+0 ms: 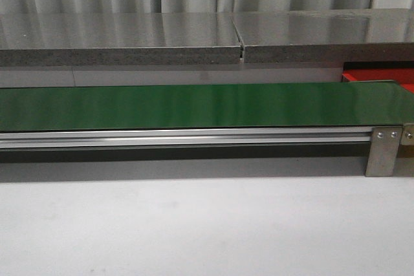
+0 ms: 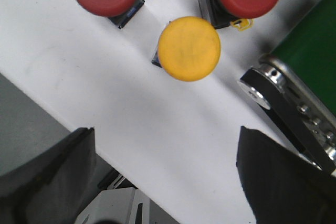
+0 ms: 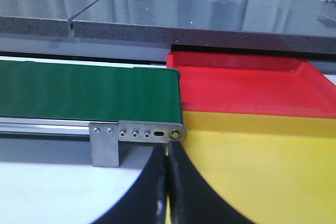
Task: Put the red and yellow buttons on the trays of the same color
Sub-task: 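Grasp a yellow push button from the pile with the left gripper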
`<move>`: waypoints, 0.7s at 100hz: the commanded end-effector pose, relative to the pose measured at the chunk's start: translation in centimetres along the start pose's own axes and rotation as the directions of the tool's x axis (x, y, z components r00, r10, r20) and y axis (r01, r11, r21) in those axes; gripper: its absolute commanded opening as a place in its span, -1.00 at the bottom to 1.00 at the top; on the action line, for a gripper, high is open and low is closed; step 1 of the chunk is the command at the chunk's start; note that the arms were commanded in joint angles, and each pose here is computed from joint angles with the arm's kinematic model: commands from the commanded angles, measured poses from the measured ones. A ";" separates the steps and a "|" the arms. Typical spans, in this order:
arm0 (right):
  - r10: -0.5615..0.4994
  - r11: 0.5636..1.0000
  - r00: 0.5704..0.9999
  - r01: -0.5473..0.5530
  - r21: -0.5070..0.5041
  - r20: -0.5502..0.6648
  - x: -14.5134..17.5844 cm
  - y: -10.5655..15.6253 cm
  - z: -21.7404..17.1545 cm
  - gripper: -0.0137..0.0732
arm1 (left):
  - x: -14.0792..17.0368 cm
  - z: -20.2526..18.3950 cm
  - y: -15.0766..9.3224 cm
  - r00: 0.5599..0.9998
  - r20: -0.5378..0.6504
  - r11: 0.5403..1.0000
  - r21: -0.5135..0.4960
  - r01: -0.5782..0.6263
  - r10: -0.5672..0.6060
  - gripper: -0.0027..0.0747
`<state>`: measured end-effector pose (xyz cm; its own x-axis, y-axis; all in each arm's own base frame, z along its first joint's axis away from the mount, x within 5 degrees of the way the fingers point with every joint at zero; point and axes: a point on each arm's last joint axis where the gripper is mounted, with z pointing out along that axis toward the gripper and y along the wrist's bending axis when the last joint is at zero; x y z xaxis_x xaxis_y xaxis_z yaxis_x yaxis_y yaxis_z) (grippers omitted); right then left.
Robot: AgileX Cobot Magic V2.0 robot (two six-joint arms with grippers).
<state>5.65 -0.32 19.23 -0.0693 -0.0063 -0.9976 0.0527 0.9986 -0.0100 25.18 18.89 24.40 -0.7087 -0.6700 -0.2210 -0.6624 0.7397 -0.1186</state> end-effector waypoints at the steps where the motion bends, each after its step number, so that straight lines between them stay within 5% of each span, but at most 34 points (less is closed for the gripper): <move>1: -0.015 1.000 0.995 0.014 0.006 0.101 -1.1 0.0 -0.2 -0.84 | -1.3 -1.1 -0.3 0.999 0.050 1.000 0.018 0.017 -0.017 0.44; 54: -0.015 1.000 0.995 0.014 0.006 0.101 -1.1 0.0 -0.2 -0.84 | -5.2 3.2 -0.8 0.997 -0.054 0.995 0.073 0.065 -0.061 0.42; 70: -0.015 1.000 0.995 0.014 0.006 0.101 -1.1 0.0 -0.2 -0.84 | -5.3 3.9 -0.8 0.996 -0.070 0.995 0.074 0.068 -0.063 0.23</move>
<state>5.65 -0.32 19.23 -0.0693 -0.0063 -0.9976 0.0527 0.9986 -0.0100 30.13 22.11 19.52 -0.7042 -0.7056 -0.0790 -0.6872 0.7053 -0.1742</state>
